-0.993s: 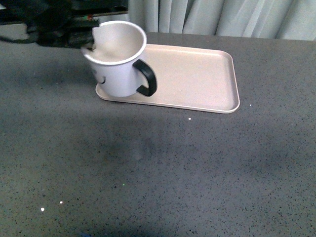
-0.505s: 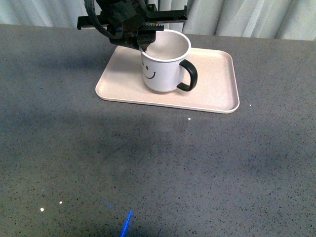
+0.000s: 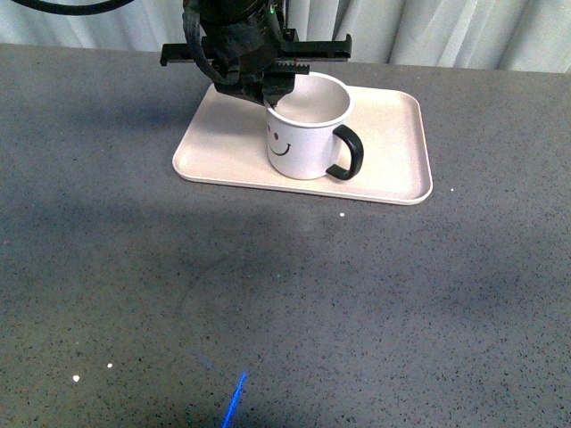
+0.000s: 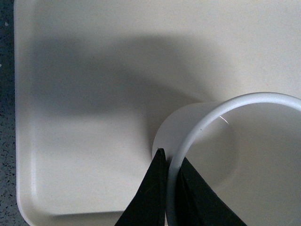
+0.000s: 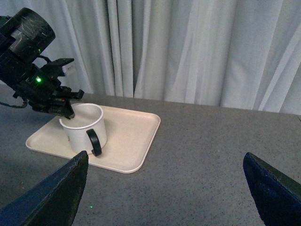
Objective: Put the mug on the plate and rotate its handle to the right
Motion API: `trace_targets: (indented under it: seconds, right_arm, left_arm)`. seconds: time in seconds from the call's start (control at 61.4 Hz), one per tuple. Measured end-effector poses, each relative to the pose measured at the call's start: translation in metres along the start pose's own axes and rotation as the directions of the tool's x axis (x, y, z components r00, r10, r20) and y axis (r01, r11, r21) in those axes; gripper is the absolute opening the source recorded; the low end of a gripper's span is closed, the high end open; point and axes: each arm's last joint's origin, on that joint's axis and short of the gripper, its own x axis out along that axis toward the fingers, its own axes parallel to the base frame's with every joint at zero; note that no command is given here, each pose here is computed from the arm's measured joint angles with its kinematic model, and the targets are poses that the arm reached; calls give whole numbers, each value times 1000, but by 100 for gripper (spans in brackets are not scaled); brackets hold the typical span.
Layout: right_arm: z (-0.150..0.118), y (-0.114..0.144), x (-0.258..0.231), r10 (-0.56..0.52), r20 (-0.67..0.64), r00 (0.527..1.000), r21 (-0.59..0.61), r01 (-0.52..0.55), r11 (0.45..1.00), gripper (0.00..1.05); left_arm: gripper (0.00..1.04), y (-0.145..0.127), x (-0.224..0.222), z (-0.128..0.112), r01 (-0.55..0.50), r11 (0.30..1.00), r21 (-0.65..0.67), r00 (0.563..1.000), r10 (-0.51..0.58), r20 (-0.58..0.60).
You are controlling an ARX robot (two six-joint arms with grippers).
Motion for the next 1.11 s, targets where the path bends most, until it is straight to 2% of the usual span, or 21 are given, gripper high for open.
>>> trace_targets:
  seconds: [0.309, 0.456, 0.586, 0.619, 0.635, 0.651, 0.684, 0.7, 0.716, 0.765, 0.846, 0.928, 1.009, 1.107]
  right_arm:
    - [0, 0, 0, 0, 0, 1000, 0, 0, 1000, 96]
    - [0, 0, 0, 0, 0, 1000, 0, 0, 1000, 95]
    - [0, 0, 0, 0, 0, 1000, 0, 0, 1000, 96]
    - [0, 0, 0, 0, 0, 1000, 0, 0, 1000, 96]
    - [0, 0, 0, 0, 0, 1000, 0, 0, 1000, 95]
    - [0, 0, 0, 0, 0, 1000, 0, 0, 1000, 95]
    - [0, 0, 0, 2, 0, 1000, 0, -2, 1000, 96]
    - [0, 0, 0, 1, 0, 1000, 0, -1, 1000, 96]
    - [0, 0, 0, 1, 0, 1000, 0, -1, 1000, 95]
    - [0, 0, 0, 0, 0, 1000, 0, 0, 1000, 95]
    - [0, 0, 0, 0, 0, 1000, 0, 0, 1000, 95]
    - [0, 0, 0, 0, 0, 1000, 0, 0, 1000, 95]
    - [0, 0, 0, 1, 0, 1000, 0, -1, 1000, 95]
    - [0, 0, 0, 0, 0, 1000, 0, 0, 1000, 95]
  left_arm:
    - [51, -4, -15, -2, 29, 998, 54, 998, -32, 57]
    - [76, -3, -55, -7, 90, 994, 67, 982, -99, 158]
    - [97, 3, -100, -16, 173, 982, 81, 939, -189, 287]
    - [93, 6, -112, -21, 105, 990, 96, 904, -136, 406]
    - [90, 9, -117, -24, 41, 996, 81, 864, -76, 497]
    - [88, 10, -119, -26, 6, 997, 78, 843, -47, 535]
    - [81, 21, -131, -38, -98, 995, 26, 744, 56, 666]
    - [79, 24, -134, -42, -121, 993, 9, 719, 82, 691]
    - [76, 31, -141, -50, -156, 987, -26, 674, 125, 728]
    - [67, 53, -158, -72, -186, 979, -80, 588, 176, 790]
    - [52, 87, -185, -107, -202, 973, -112, 508, 201, 838]
    - [38, 114, -202, -144, -209, 972, -104, 482, 195, 854]
    - [24, 140, -203, -182, -214, 973, -91, 487, 187, 853]
    - [6, 153, -199, -219, -242, 962, -127, 545, 243, 803]
